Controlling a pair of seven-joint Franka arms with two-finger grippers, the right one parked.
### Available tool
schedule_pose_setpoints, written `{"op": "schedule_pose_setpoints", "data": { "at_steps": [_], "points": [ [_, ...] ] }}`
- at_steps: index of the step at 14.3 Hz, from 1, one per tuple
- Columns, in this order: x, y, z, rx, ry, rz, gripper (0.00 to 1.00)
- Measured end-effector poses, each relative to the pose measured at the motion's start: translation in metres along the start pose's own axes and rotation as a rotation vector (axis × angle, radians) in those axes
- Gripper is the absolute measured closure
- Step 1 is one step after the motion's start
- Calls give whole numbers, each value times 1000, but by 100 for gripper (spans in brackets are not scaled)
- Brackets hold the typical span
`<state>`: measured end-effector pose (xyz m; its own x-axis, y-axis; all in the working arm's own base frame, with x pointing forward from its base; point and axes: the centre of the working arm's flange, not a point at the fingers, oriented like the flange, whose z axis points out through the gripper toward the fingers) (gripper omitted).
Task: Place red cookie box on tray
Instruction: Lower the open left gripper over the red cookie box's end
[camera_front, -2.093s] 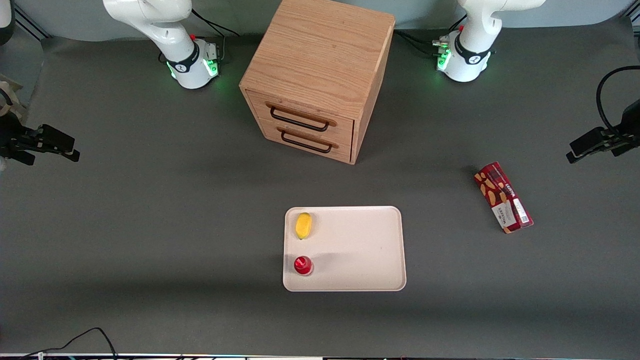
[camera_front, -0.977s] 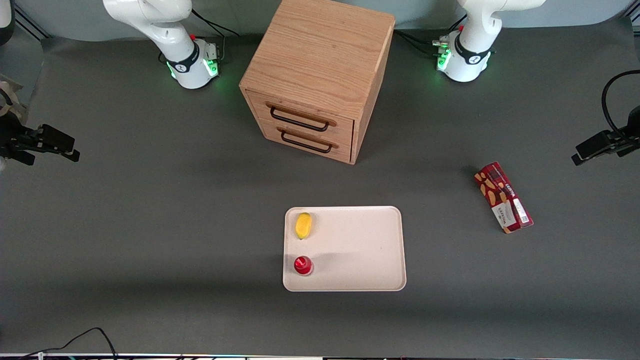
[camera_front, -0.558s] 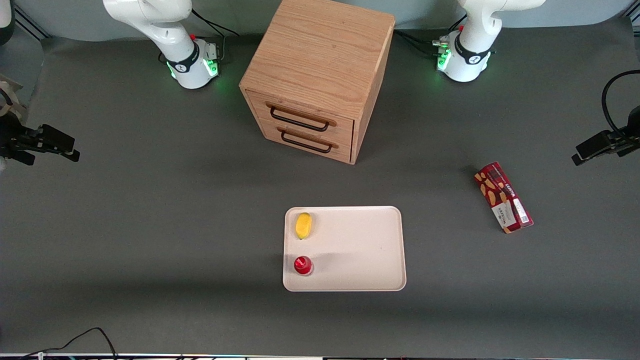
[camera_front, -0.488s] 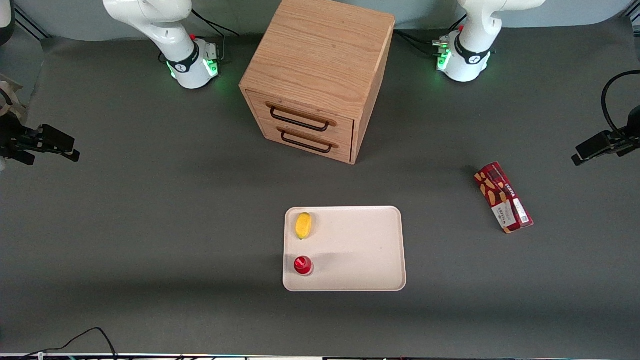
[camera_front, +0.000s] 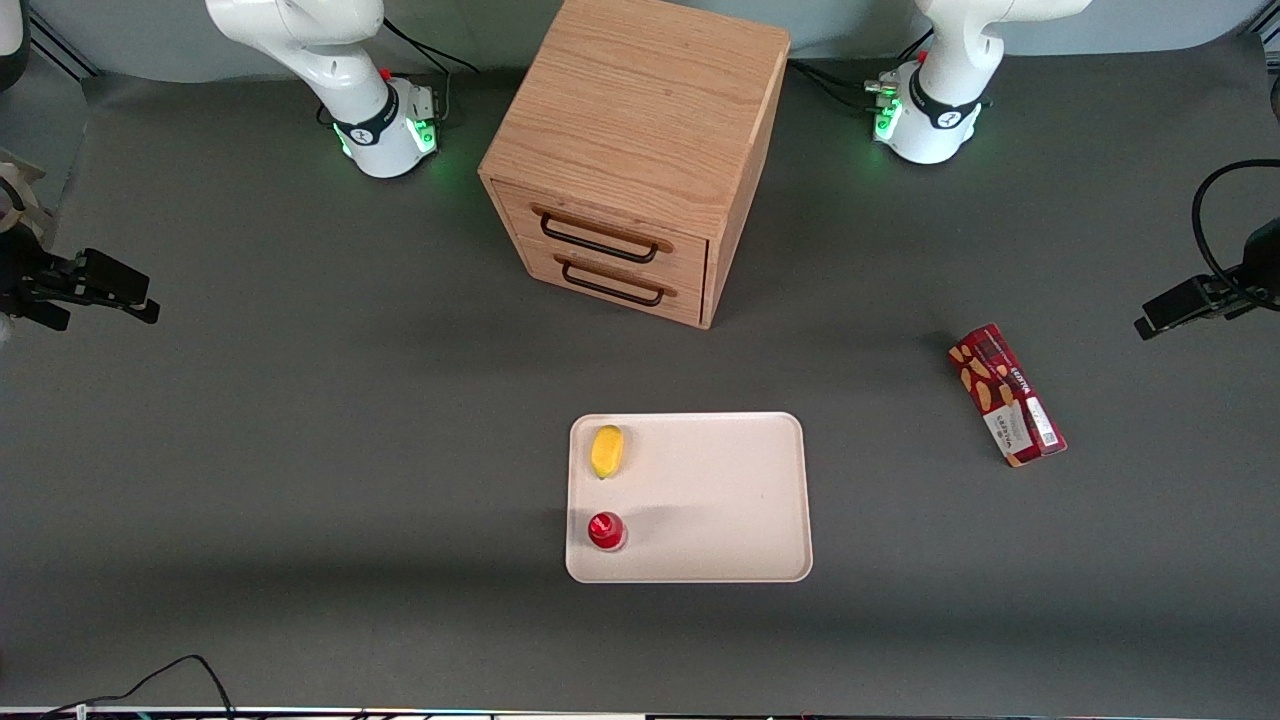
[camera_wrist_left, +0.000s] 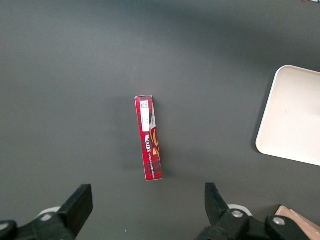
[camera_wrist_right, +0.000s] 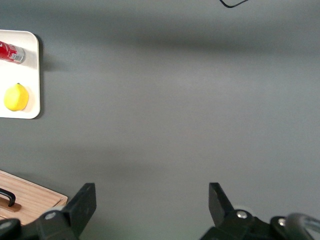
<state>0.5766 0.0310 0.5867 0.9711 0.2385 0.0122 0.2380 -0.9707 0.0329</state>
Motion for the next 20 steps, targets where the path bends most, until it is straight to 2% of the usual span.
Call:
{"op": "schedule_pose_setpoints", "data": {
  "at_steps": [3,7,14,18,20],
  "points": [
    [9,-2,27,5,-10,-8,0],
    [15,-13,95,15,-30,-30,0],
    [15,-19,232,31,-10,-41,0],
    [7,-23,277,14,-9,-71,0],
    [2,-25,291,17,-27,-79,0]
  ]
}}
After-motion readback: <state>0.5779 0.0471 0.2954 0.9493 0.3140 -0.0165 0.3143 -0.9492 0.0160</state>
